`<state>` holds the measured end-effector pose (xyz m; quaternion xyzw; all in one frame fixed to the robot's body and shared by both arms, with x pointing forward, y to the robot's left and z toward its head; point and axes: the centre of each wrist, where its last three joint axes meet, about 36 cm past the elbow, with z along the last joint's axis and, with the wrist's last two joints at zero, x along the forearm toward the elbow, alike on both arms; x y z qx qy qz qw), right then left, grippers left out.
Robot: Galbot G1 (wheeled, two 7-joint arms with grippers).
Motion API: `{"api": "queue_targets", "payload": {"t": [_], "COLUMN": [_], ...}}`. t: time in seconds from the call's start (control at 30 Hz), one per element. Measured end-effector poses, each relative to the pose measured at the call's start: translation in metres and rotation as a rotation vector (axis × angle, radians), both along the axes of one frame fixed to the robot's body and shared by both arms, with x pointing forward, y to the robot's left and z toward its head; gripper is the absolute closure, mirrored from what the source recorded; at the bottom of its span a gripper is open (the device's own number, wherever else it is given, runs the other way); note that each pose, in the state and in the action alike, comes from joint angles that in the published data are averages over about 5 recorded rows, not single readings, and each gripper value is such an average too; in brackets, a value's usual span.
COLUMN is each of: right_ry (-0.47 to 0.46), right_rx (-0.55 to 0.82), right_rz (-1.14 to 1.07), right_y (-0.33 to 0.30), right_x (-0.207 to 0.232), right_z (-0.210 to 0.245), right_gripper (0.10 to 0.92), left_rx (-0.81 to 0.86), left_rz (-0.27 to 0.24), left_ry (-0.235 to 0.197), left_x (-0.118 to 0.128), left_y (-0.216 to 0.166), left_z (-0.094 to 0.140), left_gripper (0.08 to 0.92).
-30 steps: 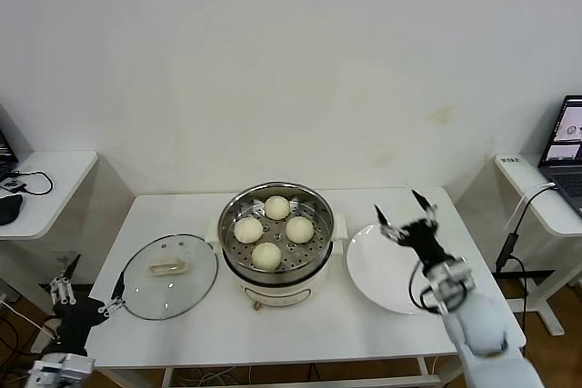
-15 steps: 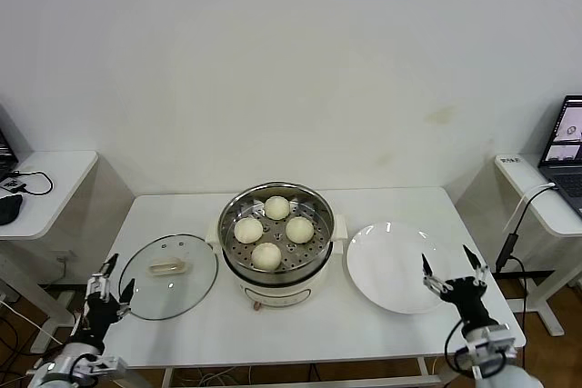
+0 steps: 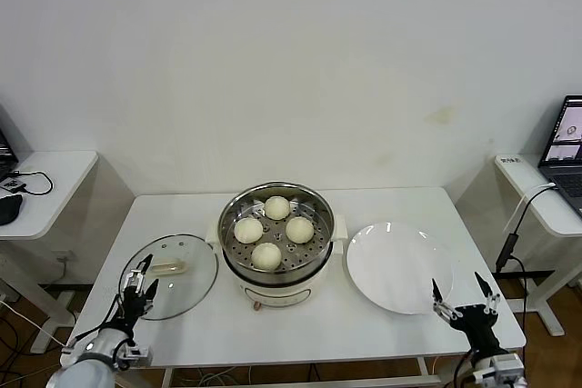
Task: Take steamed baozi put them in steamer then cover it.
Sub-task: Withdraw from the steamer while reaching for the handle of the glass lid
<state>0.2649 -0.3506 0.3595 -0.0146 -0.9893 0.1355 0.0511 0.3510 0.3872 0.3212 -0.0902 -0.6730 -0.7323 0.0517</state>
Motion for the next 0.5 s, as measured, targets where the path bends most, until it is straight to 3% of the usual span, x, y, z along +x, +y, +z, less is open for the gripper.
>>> {"api": "queue_targets", "payload": {"t": [0.5], "right_ry": [0.027], "right_rx": [-0.008], "right_rz": [-0.02], "right_y": [0.003], "right_x": [-0.016], "right_z": [-0.005], "right_gripper": [0.2], "left_rx": [0.029], "left_rz": [-0.006], "left_ry": [0.012], "left_x": [0.048], "left_y": [0.006], "left_z": [-0.019], "left_gripper": [0.177]}}
